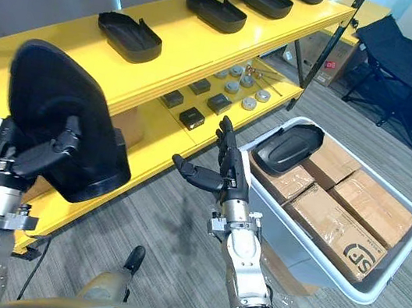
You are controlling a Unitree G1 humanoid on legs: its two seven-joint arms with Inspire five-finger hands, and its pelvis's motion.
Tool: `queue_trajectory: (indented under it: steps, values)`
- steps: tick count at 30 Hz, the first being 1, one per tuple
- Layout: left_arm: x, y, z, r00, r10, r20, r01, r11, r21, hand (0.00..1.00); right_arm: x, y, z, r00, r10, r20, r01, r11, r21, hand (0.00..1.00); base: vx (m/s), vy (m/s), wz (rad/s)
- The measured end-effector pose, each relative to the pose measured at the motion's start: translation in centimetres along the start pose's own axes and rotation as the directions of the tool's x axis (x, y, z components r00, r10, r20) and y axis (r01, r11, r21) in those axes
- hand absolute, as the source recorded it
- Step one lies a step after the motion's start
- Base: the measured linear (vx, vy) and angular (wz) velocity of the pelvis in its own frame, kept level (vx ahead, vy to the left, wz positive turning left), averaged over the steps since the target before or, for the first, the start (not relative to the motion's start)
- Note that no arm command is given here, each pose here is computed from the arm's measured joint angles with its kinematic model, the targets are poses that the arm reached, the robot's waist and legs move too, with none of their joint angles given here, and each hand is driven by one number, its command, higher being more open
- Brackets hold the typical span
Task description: Walk over and take three plastic housings, then place them on the shelf
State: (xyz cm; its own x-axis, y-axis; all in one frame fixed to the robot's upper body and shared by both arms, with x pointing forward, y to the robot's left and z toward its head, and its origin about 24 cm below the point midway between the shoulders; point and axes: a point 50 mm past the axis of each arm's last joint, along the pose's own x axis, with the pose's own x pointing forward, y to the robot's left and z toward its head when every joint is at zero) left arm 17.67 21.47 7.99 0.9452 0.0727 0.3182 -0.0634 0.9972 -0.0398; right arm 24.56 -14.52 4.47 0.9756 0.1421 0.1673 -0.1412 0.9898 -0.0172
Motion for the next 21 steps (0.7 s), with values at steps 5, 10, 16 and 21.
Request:
queue_trajectory:
  steps: [5,10,16,21]
  values:
    - [-0.3,-1.3,-0.7,0.999,-0.046,-0.03,0.044,0.996,-0.073,0.0,-0.3,0.0,0.3,0.999,0.036,0.016,-0.036,0.999,0.006,1.0,-0.08,-0.021,0.15]
    - [-0.3,-1.6,-0.7,0.996,-0.088,-0.026,0.085,0.993,-0.086,0.0,-0.5,-1.1,0.8,0.998,0.022,0.064,-0.024,0.999,0.023,1.0,-0.08,0.002,0.42]
    - [-0.2,-1.0,-0.6,0.995,-0.099,-0.019,0.097,0.99,-0.099,0.0,0.4,-1.1,1.6,0.992,-0.046,0.117,0.041,0.998,0.045,1.0,0.08,0.077,0.31]
    - [-0.1,-0.8,-0.6,0.993,-0.111,-0.032,0.108,0.99,-0.088,0.0,0.4,-1.1,1.7,0.99,-0.072,0.122,0.066,0.996,0.056,1.0,0.16,0.158,0.41]
